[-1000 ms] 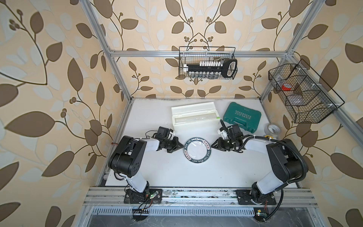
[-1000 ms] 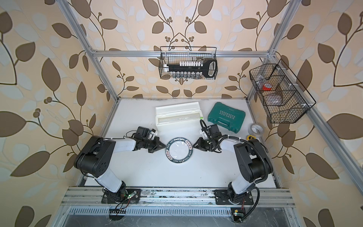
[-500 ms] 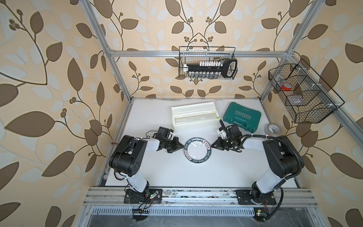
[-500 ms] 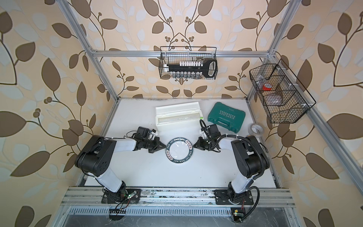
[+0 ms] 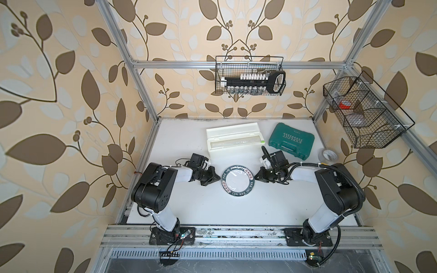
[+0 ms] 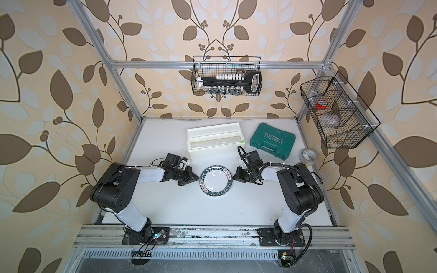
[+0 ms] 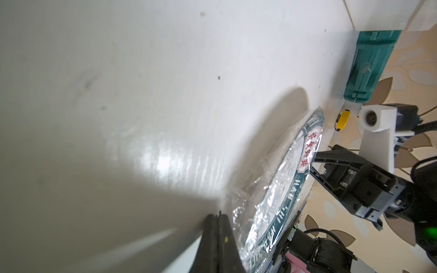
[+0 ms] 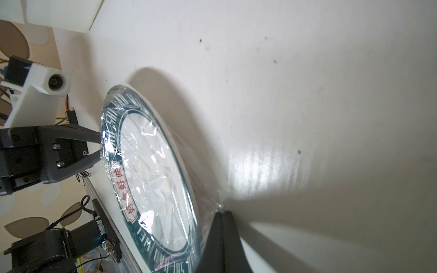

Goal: Wrap the plate with plastic wrap
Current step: Cover the plate with plastic wrap.

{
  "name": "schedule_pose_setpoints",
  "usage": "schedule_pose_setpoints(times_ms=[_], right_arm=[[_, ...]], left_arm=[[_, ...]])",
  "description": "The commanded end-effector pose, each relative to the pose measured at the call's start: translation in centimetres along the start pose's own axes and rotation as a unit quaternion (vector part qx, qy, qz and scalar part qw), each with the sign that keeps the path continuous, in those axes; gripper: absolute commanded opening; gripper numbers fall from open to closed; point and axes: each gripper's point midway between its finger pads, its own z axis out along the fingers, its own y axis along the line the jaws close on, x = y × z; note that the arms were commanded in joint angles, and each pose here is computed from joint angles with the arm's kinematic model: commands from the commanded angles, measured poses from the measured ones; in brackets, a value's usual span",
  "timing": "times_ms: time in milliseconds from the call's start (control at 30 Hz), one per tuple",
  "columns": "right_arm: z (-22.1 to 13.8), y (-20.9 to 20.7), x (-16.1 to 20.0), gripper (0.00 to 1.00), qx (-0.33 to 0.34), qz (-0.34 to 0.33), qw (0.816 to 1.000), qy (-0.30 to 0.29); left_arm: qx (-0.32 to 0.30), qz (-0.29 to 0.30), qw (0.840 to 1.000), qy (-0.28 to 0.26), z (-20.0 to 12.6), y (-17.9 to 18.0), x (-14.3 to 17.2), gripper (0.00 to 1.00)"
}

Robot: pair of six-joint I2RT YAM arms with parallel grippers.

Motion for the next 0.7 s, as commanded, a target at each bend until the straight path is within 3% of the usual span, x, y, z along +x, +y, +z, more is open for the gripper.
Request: schedule_pose_setpoints(times_ms=[0,100,233,333,433,667], right_arm=[[-0.7,-1.4,0.2,0.02,0.052,0.007,0.999,0.001],[-2.3,-1.6,-0.2,0.14,0.082,-0.006,0.997,-0.014],[-4.3,-0.9,-0.5,0.29,0.101,-0.027,0.994,-0.028],[-4.4,0.8,0.0,0.37,0.089,-0.048,0.995,-0.017],[-3.5,2.5,0.5,0.42,0.080,-0.068,0.994,-0.004],[-1.0,3.1,0.8,0.45,0.105,-0.092,0.990,0.026]], left_arm=[[-0.085,0.002,0.996,-0.008,-1.7,1.8,0.2,0.00],[-0.114,0.004,0.993,-0.029,-3.8,1.6,0.0,0.04],[-0.077,0.033,0.994,-0.065,-5.8,-1.7,-0.3,0.41],[-0.042,0.080,0.992,-0.083,-5.7,-5.0,0.2,0.59],[-0.058,0.097,0.992,-0.052,-4.0,-5.2,1.2,0.62],[-0.076,0.110,0.991,-0.018,-1.5,-4.6,1.6,0.56]])
